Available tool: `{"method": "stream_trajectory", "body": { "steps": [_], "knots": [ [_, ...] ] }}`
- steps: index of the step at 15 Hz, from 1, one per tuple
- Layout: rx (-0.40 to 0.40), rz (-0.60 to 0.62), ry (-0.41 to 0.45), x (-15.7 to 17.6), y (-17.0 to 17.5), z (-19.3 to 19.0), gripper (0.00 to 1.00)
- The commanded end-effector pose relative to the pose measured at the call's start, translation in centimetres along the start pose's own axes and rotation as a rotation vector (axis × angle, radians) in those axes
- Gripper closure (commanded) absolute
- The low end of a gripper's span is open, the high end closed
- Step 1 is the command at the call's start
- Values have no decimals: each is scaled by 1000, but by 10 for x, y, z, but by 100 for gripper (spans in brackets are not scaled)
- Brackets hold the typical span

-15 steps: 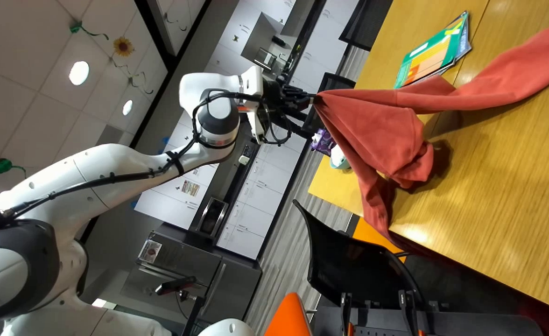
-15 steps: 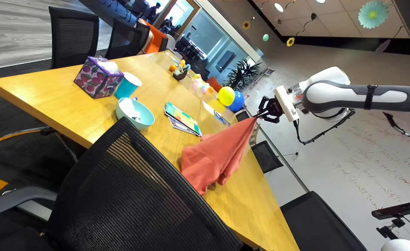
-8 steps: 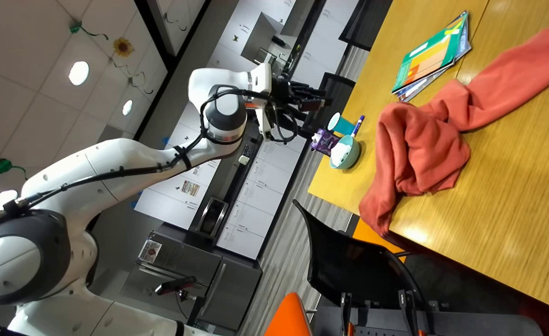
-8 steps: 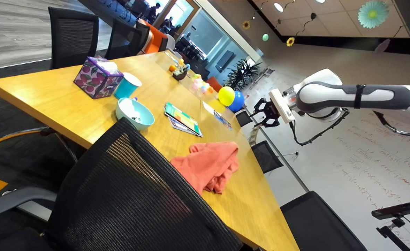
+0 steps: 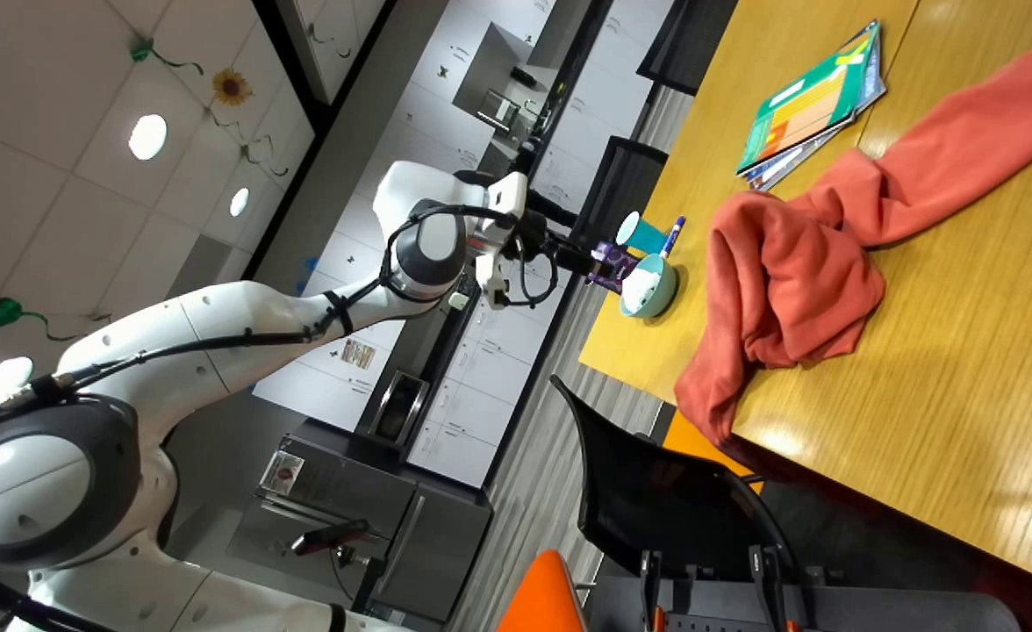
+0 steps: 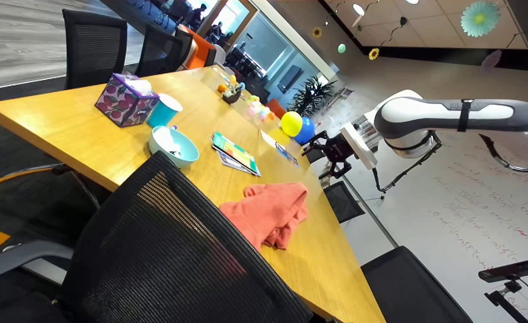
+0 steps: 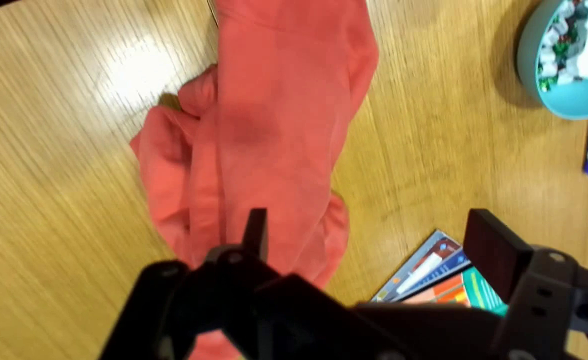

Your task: Scrunch up the shirt

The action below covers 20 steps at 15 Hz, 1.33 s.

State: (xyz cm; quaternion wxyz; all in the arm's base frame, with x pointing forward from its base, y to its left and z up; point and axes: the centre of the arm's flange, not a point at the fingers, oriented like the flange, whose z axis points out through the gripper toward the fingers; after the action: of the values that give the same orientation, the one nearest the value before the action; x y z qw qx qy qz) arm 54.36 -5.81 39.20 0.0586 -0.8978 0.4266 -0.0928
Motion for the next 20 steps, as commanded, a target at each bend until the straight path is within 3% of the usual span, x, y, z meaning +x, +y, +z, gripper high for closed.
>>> {"method": "stream_trajectory", "body": {
  "steps": [1,11,20],
  "knots": [
    [-50,-66,-68,-37,8,28,0],
    [-140,-109,-158,-74,1,182,0],
    [-146,-180,-288,-110,-19,251,0]
  ]
}}
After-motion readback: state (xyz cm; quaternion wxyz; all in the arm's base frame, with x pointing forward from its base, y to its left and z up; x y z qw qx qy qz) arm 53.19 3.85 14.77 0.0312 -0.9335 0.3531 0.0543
